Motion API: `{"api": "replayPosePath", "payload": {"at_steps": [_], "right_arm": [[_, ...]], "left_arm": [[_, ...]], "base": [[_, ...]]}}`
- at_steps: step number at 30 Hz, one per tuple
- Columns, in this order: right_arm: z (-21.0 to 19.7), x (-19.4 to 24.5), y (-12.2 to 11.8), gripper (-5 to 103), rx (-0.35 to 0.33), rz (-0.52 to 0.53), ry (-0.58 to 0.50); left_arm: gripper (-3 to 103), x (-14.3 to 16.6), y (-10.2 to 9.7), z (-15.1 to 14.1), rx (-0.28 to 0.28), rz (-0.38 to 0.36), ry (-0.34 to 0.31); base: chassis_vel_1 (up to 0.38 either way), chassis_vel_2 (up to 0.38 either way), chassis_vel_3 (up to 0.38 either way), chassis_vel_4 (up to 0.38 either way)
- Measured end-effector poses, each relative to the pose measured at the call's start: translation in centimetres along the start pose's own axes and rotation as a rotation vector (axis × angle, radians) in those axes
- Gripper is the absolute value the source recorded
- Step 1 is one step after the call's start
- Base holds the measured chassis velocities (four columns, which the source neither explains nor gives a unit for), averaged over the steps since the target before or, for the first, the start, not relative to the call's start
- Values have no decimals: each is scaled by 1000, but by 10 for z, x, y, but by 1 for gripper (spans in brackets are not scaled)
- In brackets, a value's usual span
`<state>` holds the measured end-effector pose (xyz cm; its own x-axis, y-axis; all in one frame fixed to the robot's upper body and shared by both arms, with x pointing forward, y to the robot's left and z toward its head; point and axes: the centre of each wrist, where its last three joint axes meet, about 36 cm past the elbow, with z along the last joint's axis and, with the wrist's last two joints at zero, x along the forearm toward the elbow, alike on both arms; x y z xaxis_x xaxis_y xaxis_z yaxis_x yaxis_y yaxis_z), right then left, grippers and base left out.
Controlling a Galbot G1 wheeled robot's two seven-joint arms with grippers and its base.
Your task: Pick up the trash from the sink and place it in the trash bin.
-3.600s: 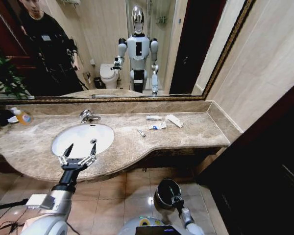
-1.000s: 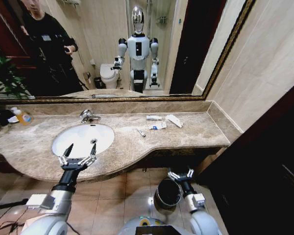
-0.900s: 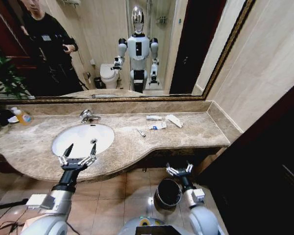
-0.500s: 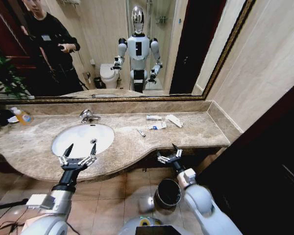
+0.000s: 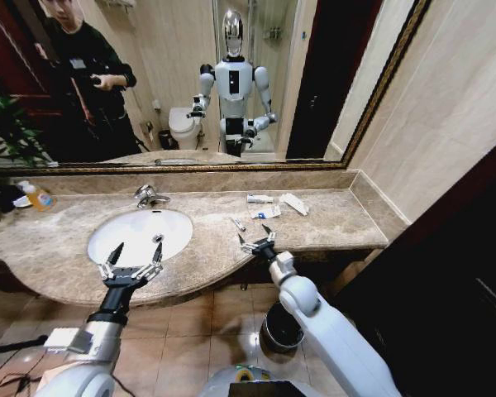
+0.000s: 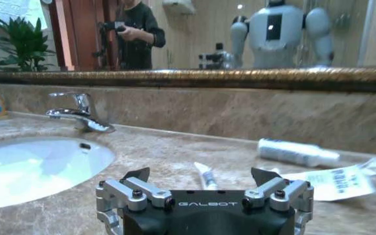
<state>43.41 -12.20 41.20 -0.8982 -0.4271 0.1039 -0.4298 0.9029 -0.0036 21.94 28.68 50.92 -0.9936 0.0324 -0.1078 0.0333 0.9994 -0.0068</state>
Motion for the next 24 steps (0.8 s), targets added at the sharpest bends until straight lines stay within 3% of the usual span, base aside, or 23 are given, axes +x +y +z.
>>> {"api": "replayPosePath", "payload": {"at_steps": [9,21,24], "right_arm": [[0,-60,-1,100,-30,-19,47],[-3,-76,-26,103,-67,13,137],[-2,-75,-29,94,-62,19,147]], "left_arm": [[100,0,0,0,0,0,0],[100,0,0,0,0,0,0],[100,0,0,0,0,0,0]], "base": [[0,0,0,0],[0,0,0,0],[0,0,0,0]]}}
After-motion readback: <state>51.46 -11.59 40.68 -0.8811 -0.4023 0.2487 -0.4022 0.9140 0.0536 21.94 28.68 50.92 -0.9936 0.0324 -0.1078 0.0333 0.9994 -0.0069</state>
